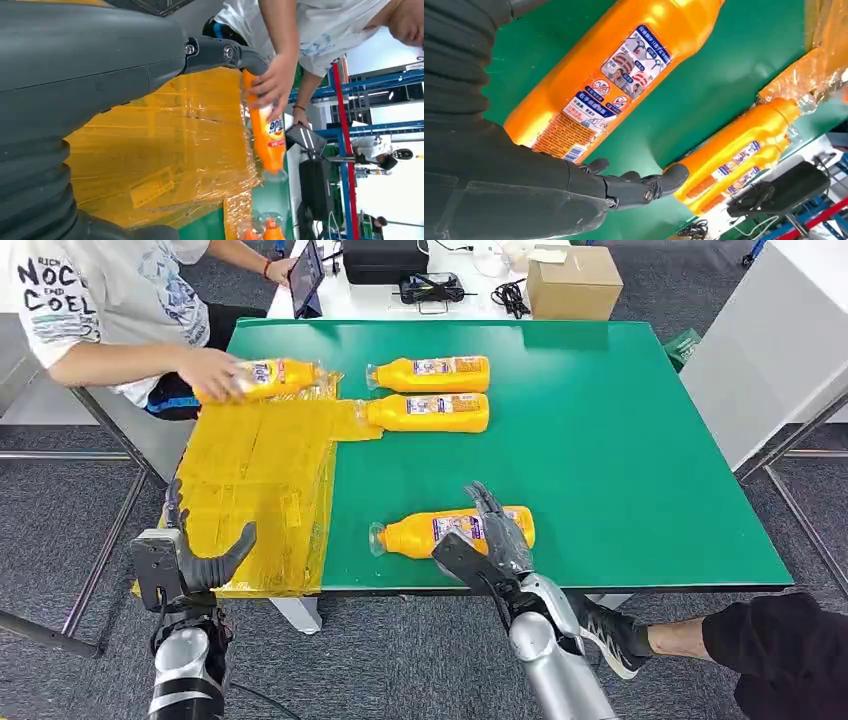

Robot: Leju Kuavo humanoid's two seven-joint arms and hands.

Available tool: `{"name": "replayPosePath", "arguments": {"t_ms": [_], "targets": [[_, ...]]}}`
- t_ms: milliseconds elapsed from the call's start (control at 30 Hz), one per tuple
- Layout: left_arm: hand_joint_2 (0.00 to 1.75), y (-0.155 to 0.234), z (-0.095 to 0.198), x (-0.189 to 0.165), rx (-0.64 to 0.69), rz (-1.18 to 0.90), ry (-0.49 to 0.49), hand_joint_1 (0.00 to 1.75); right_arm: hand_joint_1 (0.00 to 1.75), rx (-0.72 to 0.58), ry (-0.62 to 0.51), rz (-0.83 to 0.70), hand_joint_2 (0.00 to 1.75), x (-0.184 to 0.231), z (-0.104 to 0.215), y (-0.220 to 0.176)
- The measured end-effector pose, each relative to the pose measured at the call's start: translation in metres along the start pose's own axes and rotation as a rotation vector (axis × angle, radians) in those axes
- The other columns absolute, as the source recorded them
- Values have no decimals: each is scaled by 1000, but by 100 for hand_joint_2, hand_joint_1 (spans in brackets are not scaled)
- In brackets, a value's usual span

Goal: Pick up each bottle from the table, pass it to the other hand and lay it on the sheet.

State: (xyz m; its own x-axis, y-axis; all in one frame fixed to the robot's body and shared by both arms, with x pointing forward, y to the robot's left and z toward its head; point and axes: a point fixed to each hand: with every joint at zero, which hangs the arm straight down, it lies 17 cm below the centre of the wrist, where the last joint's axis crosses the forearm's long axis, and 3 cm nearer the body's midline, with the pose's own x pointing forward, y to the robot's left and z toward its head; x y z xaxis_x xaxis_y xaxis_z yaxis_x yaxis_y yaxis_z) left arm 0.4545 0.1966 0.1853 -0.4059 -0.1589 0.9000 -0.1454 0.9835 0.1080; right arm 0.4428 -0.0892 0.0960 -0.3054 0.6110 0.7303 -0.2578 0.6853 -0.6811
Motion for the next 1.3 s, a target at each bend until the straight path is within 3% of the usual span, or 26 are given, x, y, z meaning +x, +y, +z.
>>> {"name": "replayPosePath", "arguments": {"t_ms": [433, 900, 1300], "targets": [[175, -14, 8, -6, -48, 23, 22, 0, 0, 140, 47, 105, 175, -29, -5, 18], [175, -25, 17, -21, -84, 51, 67, 0, 0, 268, 85, 370, 175, -67, -18, 5], [175, -41, 21, -25, -129, 79, 83, 0, 0, 380, 77, 430, 175, -78, -20, 21]]}}
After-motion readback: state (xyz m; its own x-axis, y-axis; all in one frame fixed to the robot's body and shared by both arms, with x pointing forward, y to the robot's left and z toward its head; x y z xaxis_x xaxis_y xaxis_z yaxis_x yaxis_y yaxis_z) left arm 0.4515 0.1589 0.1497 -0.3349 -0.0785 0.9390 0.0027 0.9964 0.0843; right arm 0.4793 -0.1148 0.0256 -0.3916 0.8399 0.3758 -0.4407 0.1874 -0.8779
